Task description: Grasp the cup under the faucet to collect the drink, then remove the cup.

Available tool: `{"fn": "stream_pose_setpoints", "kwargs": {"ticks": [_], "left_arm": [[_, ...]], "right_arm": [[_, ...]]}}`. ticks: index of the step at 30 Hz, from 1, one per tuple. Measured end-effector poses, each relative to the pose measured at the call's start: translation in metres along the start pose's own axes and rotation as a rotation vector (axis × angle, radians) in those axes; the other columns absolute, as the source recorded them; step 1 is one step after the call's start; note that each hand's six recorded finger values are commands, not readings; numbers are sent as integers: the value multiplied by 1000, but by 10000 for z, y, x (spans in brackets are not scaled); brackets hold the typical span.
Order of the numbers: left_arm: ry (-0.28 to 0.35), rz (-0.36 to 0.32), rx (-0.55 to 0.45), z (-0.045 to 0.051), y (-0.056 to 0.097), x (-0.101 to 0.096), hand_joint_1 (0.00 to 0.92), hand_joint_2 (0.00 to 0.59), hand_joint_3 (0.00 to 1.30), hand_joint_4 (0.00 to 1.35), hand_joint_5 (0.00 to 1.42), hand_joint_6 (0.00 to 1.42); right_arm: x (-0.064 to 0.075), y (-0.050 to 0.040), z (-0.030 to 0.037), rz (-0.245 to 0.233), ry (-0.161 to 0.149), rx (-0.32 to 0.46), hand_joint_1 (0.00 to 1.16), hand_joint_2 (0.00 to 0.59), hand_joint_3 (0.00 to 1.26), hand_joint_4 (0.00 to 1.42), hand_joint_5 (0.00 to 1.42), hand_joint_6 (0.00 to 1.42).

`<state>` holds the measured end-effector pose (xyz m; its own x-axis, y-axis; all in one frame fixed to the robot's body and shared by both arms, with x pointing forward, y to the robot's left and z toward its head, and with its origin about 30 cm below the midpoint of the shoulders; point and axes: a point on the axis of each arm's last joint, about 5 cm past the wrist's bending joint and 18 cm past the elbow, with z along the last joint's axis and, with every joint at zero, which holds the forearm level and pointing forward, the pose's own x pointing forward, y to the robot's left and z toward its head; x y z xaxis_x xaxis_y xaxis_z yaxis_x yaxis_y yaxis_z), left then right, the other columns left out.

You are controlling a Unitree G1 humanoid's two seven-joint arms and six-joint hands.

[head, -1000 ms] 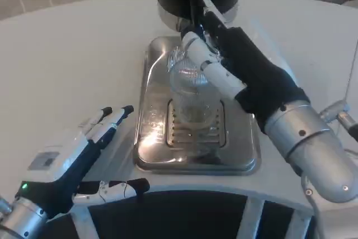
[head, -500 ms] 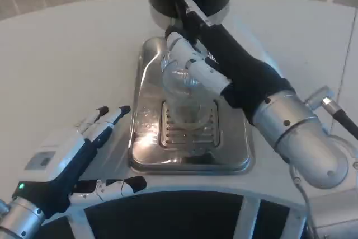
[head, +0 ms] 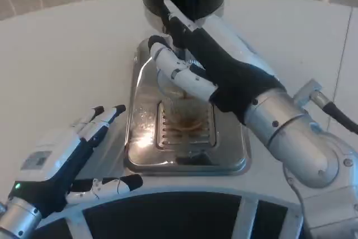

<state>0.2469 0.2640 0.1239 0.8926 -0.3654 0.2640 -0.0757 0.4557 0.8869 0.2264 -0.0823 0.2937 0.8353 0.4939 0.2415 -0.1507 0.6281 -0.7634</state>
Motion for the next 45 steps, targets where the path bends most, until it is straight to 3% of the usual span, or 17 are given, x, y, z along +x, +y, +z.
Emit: {"fn": "stream_pose_setpoints", "kwargs": {"ticks": [7, 13, 18, 26, 31, 45], "left_arm": [[36, 1, -82, -14, -6, -6, 100, 23, 1, 0, 69, 130], [51, 70, -172, 12, -9, 28, 118, 21, 0, 0, 101, 178], [7, 159, -214, 98, 35, 136, 131, 20, 0, 0, 122, 208], [-30, 211, -230, 161, 77, 267, 176, 33, 0, 0, 152, 238], [-47, 226, -255, 211, 59, 364, 184, 33, 0, 0, 160, 245], [-60, 180, -296, 291, -50, 543, 201, 35, 0, 0, 178, 267]], "right_arm": [[-13, 1, 18, 5, 3, -52, 0, 529, 0, 0, 0, 0], [-26, -3, 27, 5, 7, -52, 0, 535, 0, 0, 0, 0], [-54, -5, 30, -1, 14, -51, 0, 537, 0, 0, 0, 0], [-71, -4, 33, -1, 17, -46, 0, 537, 0, 0, 0, 0], [-80, -5, 33, -2, 18, -45, 0, 537, 0, 0, 0, 0], [-162, -13, 38, -2, 22, -50, 0, 553, 0, 0, 0, 0]]}}
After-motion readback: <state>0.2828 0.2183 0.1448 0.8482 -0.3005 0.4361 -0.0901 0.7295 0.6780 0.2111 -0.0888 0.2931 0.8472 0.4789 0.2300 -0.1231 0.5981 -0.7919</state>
